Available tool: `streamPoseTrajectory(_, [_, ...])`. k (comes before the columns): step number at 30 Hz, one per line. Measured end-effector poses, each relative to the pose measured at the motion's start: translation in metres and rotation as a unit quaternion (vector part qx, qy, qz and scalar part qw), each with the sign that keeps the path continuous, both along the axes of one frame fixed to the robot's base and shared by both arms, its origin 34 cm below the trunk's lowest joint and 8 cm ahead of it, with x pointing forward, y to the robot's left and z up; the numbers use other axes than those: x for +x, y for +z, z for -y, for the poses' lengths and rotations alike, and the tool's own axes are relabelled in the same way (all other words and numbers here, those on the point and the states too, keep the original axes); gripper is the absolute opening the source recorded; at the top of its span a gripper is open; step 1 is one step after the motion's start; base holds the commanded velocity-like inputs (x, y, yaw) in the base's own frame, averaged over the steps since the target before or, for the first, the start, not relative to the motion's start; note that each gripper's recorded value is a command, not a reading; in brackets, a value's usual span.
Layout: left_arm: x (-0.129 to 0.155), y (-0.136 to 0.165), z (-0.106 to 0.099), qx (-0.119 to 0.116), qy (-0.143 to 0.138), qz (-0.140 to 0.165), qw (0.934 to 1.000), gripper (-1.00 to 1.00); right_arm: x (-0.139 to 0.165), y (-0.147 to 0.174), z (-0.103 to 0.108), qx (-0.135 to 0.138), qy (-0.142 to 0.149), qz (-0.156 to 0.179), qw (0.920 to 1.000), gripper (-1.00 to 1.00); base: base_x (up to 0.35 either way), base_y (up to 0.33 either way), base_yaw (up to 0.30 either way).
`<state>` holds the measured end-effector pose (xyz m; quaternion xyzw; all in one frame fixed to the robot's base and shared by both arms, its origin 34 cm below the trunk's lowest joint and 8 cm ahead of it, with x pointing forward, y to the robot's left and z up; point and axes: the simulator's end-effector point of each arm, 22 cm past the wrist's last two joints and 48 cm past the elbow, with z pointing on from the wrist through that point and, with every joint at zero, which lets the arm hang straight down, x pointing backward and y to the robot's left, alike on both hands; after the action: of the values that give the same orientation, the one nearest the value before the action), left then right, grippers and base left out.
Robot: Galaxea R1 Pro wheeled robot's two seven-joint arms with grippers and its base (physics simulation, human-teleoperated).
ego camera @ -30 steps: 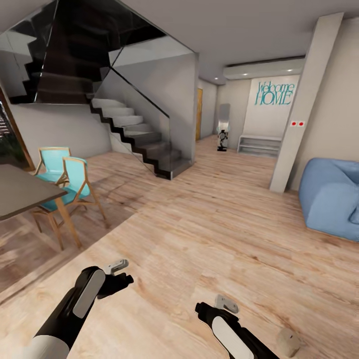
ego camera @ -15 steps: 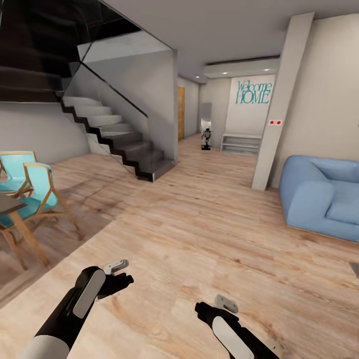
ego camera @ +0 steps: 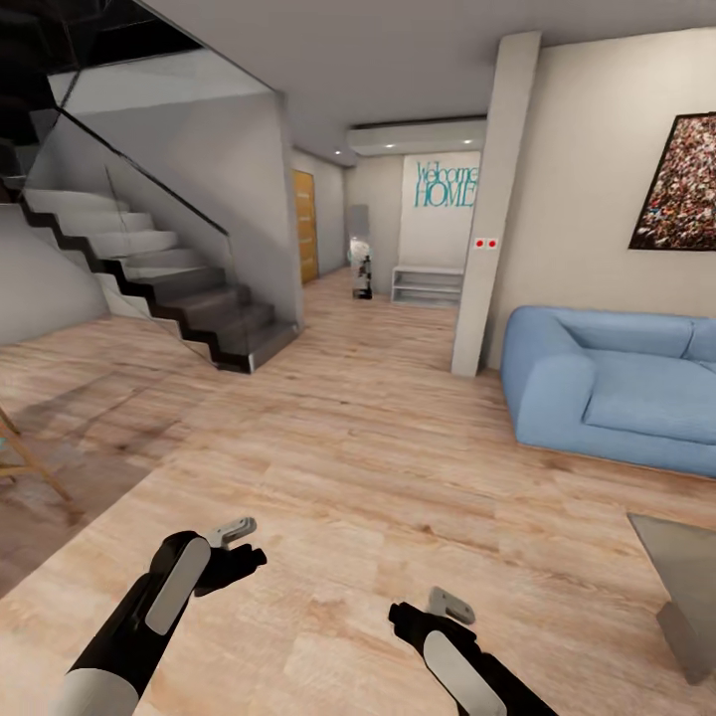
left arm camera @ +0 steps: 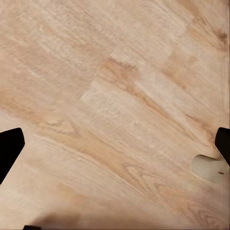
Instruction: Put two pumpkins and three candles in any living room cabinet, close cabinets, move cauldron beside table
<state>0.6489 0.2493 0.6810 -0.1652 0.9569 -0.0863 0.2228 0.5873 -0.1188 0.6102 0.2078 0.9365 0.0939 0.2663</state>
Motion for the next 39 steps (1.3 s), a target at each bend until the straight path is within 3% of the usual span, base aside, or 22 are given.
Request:
streamPoseTrajectory(5, [0.0001,0.0001,0.0001,0.000,0.000,0.000,1.0000,1.00,-0.0028,-0.0017,-0.0025,0.011,-0.006,-0.008,0.9999,1.00,0.292,-0.180,-0.288])
streamPoseTrajectory(18, [0.0000,0.0001,-0.0006,0.001,0.000,0.000,1.0000,1.00,-0.0041,-0.0037,0.0003,0.011,-0.010,-0.012,0.9998,1.00,0.307,-0.116,-0.288])
streamPoseTrajectory(32, [0.0001,0.0002,-0.0013,0.001,0.000,0.000,1.0000,1.00,-0.0038,-0.0034,-0.0009,0.012,-0.009,-0.011,0.9998,1.00,0.100,-0.013,-0.254])
streamPoseTrajectory(39, [-0.0002,-0.0004,-0.0024,0.002,0.001,-0.001,1.0000,1.00,-0.0038,-0.0033,-0.0004,0.010,-0.009,-0.011,0.9999,1.00,0.162,0.054,-0.081])
